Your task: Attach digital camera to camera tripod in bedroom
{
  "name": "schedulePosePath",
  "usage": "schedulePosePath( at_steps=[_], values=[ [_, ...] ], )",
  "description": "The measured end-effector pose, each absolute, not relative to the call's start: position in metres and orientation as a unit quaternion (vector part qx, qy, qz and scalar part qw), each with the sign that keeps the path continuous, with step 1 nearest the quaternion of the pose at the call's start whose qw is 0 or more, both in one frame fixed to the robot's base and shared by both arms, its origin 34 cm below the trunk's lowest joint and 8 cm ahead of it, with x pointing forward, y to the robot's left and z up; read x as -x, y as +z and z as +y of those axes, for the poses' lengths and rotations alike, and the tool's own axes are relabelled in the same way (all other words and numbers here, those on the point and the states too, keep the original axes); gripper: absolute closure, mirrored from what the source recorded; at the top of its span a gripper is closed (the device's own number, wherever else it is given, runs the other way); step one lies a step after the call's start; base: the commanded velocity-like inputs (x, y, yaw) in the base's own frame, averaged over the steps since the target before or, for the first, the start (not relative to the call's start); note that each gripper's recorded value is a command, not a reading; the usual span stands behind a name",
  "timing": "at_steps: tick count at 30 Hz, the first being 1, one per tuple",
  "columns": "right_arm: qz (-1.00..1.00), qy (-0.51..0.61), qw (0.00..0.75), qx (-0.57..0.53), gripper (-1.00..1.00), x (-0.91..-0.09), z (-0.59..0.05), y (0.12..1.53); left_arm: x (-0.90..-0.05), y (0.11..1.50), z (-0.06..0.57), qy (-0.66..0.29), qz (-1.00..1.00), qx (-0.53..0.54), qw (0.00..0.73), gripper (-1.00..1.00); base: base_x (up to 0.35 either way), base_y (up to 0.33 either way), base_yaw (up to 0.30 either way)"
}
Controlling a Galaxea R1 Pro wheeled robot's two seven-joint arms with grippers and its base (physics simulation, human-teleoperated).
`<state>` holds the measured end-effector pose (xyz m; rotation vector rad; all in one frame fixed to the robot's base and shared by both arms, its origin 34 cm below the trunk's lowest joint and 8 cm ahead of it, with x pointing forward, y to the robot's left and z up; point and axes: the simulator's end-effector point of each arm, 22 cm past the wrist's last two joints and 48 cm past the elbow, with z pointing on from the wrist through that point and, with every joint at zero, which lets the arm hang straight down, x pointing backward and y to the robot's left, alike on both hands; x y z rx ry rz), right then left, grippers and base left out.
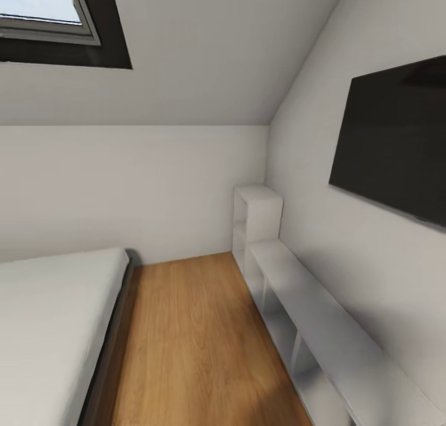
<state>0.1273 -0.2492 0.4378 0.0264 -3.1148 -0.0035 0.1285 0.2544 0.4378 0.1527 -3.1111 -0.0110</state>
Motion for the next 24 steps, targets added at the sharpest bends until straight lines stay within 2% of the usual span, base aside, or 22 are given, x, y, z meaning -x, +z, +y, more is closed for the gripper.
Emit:
schedulePosePath(
  at_steps=[24],
  values=[
    [-1.000, 0.005, 0.001, -0.004, -1.00, -0.1320, -0.2555, 0.4377, -0.1411, 0.4376, 0.2577, -0.006, -0.987, -0.159, -0.001, -1.00, 0.000, 0.000, 0.271]
  ],
)
